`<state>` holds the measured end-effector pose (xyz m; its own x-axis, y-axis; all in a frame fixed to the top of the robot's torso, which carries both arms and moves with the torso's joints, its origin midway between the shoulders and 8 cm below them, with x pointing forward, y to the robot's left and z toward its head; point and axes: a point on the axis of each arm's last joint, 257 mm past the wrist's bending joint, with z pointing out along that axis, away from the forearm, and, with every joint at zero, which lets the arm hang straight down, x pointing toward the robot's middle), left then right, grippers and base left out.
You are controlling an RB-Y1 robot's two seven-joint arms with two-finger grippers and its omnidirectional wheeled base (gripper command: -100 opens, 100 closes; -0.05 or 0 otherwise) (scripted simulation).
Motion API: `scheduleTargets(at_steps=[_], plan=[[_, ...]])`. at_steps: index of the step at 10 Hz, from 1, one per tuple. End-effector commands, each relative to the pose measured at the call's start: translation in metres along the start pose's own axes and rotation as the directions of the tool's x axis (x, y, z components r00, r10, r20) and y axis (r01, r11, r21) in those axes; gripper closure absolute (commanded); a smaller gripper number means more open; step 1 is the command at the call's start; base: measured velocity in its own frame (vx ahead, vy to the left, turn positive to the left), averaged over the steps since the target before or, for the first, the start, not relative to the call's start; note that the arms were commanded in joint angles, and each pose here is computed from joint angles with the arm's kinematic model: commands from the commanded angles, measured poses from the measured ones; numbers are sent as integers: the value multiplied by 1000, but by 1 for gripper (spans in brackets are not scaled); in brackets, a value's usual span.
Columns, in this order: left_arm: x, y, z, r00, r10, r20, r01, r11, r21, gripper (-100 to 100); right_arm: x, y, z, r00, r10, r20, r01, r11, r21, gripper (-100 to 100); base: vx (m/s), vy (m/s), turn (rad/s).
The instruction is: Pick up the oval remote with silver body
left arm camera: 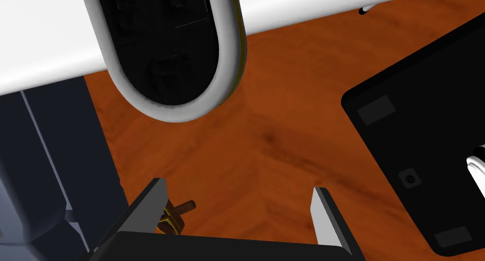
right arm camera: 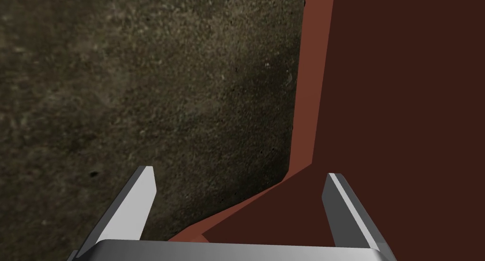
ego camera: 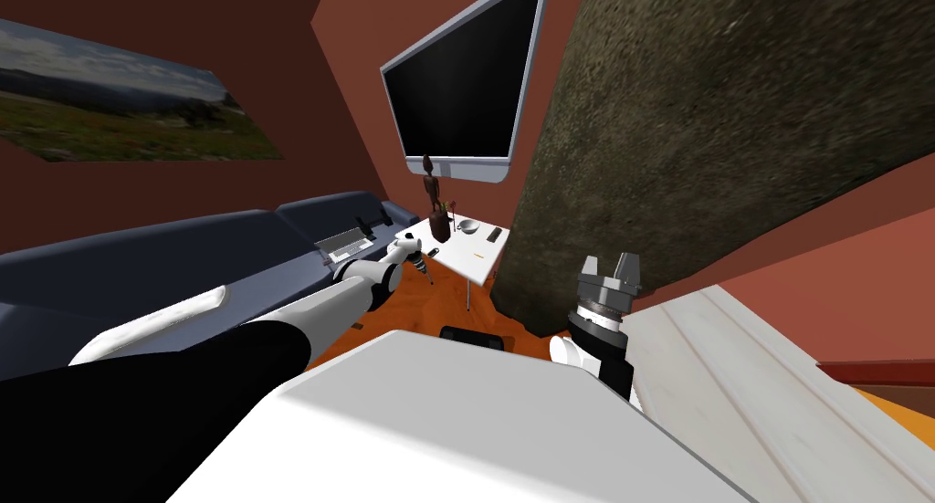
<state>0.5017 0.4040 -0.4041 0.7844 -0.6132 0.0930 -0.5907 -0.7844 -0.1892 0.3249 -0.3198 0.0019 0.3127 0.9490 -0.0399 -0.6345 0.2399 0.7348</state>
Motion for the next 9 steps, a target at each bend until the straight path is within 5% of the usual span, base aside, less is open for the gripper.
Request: scheduleTargets(at_steps=[1,9], plan=[[-2,2,-6,1000,-15,17,16,1000,-21,-100,0,0,0,1000,0,0,0,1000,0,0,37,-5,-12],[8,2,-50,992,-104,75,111,989,-96,-100,0,0,0,1000,0,0,0,1000,0,0,44,-8,-19]])
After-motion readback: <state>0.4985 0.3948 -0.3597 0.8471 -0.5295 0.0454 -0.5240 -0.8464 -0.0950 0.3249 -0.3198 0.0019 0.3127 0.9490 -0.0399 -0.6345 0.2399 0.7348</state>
